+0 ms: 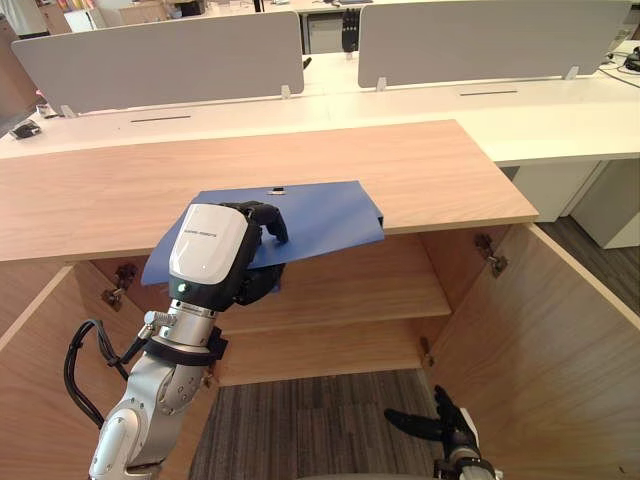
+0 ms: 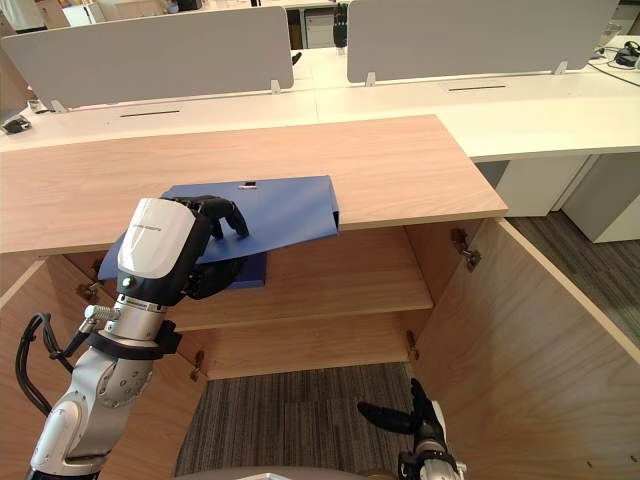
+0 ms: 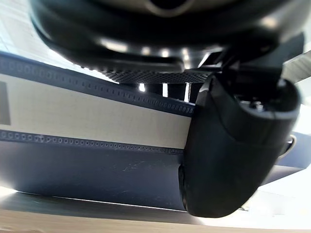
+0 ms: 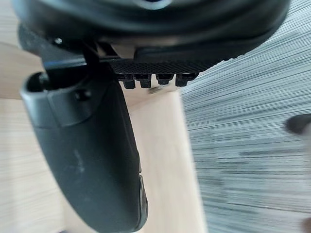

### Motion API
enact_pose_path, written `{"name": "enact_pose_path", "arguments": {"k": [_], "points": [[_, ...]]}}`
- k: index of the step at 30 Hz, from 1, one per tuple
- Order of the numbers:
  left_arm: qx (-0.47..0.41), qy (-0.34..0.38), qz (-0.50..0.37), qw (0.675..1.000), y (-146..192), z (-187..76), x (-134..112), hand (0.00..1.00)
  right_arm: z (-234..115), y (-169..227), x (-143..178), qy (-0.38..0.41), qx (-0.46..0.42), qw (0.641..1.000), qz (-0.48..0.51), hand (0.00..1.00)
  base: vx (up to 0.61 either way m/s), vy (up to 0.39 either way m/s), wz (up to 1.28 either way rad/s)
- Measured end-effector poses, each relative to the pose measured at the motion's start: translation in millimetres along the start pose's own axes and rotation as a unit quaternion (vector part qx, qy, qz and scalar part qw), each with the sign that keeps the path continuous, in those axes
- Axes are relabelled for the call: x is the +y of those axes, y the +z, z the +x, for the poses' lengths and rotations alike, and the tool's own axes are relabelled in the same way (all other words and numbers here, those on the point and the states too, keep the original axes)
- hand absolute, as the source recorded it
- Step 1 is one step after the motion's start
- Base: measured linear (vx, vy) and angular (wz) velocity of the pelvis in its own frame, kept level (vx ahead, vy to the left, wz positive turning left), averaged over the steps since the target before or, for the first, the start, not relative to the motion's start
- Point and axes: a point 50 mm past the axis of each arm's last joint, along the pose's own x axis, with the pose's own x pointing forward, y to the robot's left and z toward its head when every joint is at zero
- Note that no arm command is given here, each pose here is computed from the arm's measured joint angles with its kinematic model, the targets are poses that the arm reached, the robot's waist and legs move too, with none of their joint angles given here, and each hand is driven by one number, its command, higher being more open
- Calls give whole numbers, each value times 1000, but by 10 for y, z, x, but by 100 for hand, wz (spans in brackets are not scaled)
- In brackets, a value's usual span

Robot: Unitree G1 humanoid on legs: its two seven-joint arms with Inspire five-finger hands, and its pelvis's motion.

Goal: Walk over to the cabinet, pick up the folder, carry it to the office cabinet, place the folder inside the office cabinet, then close the office cabinet door

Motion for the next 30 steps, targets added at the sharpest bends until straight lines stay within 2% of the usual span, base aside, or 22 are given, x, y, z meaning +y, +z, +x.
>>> {"name": "enact_pose_path", "arguments": {"k": [5, 10, 13, 15, 18, 23, 30], "points": [[-44, 27, -91, 994, 177, 30, 155, 0, -7, 501, 100, 18, -108, 992, 57, 100, 7, -3, 0], [-60, 71, -266, 959, 249, 30, 273, 0, -174, 1141, 102, 37, -248, 961, 119, 100, 0, 0, 0], [-41, 104, -391, 914, 242, -31, 294, 0, -403, 1571, 52, 50, -352, 924, 143, 100, -9, -16, -8], [-31, 115, -495, 861, 221, -97, 303, 0, -623, 1899, -34, 53, -441, 881, 162, 100, -20, -20, -11], [-25, 108, -560, 821, 195, -151, 282, 0, -844, 2215, -95, 69, -526, 830, 173, 100, -10, -16, -6], [-37, 90, -624, 775, 188, -173, 262, 0, -1007, 2535, -56, 119, -592, 782, 151, 100, 0, 0, 0], [-25, 39, -693, 719, 107, -200, 83, 0, -1055, 2762, 92, 201, -613, 762, 55, 100, -2, -2, 1]]}}
